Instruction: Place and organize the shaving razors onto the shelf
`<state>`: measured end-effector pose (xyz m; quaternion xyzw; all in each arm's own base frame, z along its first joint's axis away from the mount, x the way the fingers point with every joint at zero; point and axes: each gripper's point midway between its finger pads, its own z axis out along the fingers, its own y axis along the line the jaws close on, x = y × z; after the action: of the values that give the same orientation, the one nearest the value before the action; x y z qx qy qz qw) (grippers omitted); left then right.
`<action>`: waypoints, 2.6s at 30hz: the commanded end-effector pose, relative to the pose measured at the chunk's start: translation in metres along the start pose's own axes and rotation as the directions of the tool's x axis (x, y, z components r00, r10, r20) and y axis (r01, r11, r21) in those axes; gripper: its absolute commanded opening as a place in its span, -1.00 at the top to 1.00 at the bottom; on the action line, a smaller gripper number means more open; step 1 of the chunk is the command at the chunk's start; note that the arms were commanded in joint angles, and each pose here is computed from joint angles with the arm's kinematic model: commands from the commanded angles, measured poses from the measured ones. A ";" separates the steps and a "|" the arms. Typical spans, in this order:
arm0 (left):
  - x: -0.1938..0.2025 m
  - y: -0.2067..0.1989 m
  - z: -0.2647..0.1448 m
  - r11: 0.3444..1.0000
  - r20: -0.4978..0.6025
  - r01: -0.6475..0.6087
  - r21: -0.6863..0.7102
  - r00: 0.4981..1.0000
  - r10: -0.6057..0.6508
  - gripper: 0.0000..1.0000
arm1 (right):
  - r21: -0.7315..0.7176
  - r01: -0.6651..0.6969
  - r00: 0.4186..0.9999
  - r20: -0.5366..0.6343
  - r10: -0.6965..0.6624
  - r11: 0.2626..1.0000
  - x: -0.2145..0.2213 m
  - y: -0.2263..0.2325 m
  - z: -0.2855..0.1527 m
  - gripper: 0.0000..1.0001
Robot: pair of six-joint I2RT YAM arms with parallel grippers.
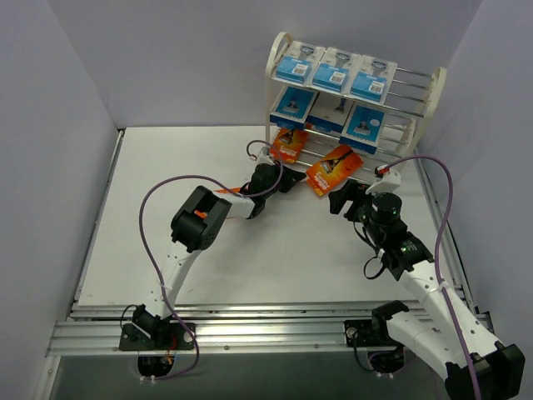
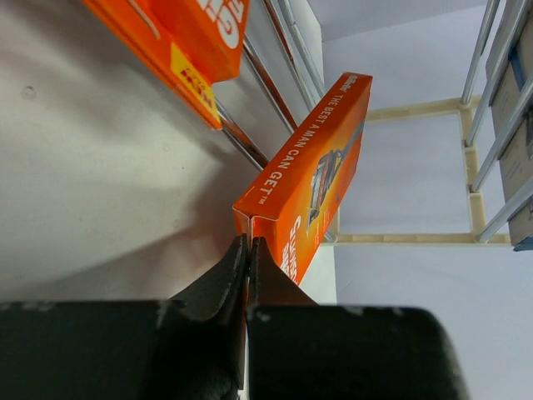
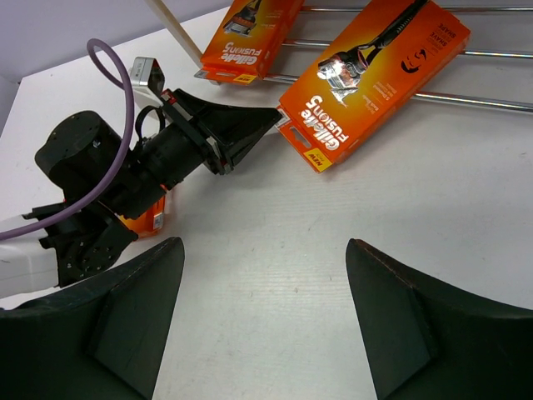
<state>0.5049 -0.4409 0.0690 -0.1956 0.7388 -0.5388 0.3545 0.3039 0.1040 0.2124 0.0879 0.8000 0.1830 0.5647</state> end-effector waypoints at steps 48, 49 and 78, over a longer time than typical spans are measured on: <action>-0.061 -0.045 0.004 0.973 0.390 0.173 0.150 0.895 -0.219 0.95 | -0.026 0.013 1.000 0.026 -0.013 1.000 -0.004 0.009 0.000 -0.49; -0.059 -0.044 0.005 0.973 0.391 0.173 0.150 0.894 -0.219 0.95 | -0.027 0.013 1.000 0.028 -0.012 1.000 -0.005 0.009 0.000 -0.49; -0.055 -0.030 0.006 0.965 0.454 0.209 0.159 0.853 -0.260 0.95 | -0.030 0.018 1.000 0.020 -0.017 0.999 -0.001 0.012 0.000 -0.50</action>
<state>0.5351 -0.4187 0.0829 -0.3818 0.6182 -0.5207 0.4482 0.3000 0.1144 0.2120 0.0741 0.8016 0.1923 0.5613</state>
